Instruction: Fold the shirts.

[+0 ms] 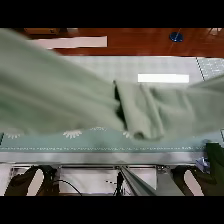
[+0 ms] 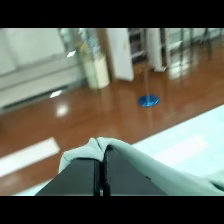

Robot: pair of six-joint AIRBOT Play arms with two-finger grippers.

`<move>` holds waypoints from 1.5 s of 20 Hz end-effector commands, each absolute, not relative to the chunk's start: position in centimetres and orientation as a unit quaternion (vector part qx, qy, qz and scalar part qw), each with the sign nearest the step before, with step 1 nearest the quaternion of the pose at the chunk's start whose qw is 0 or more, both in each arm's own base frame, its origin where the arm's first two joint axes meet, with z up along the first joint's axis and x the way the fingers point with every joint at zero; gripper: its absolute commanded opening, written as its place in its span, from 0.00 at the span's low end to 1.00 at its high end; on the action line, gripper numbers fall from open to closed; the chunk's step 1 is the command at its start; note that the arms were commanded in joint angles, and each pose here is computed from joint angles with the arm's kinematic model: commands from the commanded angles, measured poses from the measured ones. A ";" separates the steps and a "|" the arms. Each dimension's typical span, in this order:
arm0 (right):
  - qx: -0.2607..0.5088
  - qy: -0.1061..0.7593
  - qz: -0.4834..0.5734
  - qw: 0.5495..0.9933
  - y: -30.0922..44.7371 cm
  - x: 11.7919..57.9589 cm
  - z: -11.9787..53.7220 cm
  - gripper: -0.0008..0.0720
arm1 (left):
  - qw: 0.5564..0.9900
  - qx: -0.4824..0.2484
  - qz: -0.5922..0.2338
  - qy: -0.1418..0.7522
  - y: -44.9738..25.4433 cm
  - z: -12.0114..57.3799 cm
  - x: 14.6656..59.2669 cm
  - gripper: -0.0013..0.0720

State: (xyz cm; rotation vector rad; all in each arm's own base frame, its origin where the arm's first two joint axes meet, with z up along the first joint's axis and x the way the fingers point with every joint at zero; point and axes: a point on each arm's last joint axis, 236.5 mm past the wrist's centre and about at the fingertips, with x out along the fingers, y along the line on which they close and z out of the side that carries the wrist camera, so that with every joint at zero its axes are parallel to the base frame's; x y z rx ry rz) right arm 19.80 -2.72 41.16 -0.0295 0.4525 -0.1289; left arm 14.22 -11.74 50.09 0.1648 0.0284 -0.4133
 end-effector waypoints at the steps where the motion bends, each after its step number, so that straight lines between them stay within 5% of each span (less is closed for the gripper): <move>1: 0.017 0.297 -0.054 0.953 -1.3 16.3 38.1 0.04 | 0.980 0.067 -0.130 0.132 -8.5 45.1 12.9 0.06; 6: 0.036 0.342 -0.048 0.938 -1.4 17.4 35.1 0.04 | 0.956 0.040 -0.106 0.270 -5.8 38.1 14.8 0.06; 12: 0.059 0.561 -0.023 0.826 -3.6 23.6 18.8 0.04 | 0.922 -0.073 -0.211 0.317 -7.7 29.0 25.0 0.06; 16: 0.100 0.623 0.001 0.776 -4.0 29.8 11.1 0.04 | 0.891 -0.172 -0.273 0.318 -9.2 22.0 31.7 0.06; 22: 0.222 0.693 0.086 0.680 0.3 34.9 1.5 0.04 | 0.829 -0.177 -0.322 0.421 -13.3 10.0 37.4 0.06; 30: 0.213 0.550 -0.005 0.807 -4.8 45.0 -0.5 0.04 | 0.807 -0.173 -0.316 0.468 -15.1 2.6 39.9 0.06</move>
